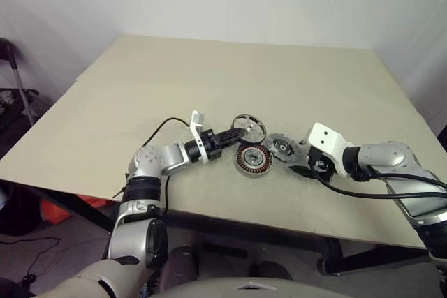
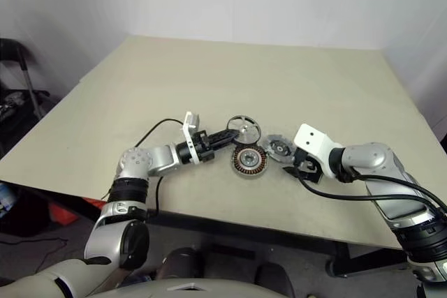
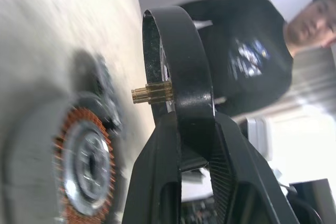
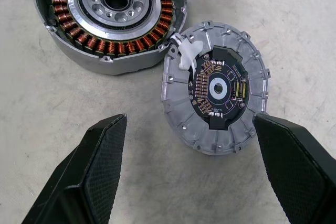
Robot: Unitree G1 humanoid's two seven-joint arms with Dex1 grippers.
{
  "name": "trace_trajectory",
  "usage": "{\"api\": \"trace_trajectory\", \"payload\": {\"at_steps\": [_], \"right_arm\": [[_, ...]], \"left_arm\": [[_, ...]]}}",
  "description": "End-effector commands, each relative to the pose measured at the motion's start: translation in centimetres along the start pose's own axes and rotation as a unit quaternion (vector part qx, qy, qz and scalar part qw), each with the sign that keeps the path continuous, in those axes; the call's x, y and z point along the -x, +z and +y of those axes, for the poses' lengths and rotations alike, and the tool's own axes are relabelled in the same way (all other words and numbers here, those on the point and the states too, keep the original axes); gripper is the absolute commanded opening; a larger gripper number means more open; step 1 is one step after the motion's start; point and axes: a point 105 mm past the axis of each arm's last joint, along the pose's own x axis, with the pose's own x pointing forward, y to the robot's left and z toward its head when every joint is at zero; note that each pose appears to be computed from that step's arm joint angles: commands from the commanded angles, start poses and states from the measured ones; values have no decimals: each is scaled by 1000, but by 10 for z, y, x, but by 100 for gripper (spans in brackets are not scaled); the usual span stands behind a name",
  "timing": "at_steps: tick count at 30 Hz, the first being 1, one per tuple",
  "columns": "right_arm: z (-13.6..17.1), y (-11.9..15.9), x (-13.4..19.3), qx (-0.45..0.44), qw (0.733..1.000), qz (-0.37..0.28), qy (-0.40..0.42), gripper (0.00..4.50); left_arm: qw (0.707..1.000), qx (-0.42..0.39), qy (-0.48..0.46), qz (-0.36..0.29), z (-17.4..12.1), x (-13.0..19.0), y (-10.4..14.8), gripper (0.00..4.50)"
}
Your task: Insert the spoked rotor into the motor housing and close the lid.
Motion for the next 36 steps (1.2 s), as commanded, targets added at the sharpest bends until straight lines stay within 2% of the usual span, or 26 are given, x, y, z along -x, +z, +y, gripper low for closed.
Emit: {"api": "trace_trajectory", "payload": {"at_steps": [1, 18, 25, 31, 36], "right_arm": [[-5, 11, 8, 19, 1000, -16, -12, 395], [-7, 14, 9, 15, 999, -25, -29, 395], [-8, 15, 10, 16, 999, -26, -32, 395], [-10, 15, 10, 17, 999, -27, -33, 395], [-12, 24, 9, 25, 998, -40, -33, 395]], "left_arm": [[1000, 2, -9, 21, -5, -2, -7, 37], [997, 18, 49, 64, 22, -10, -31, 37], [998, 0, 42, 43, 19, -6, -23, 267], [999, -28, 39, -3, 11, 7, 0, 267], [996, -57, 51, -50, 8, 30, 19, 267]]}}
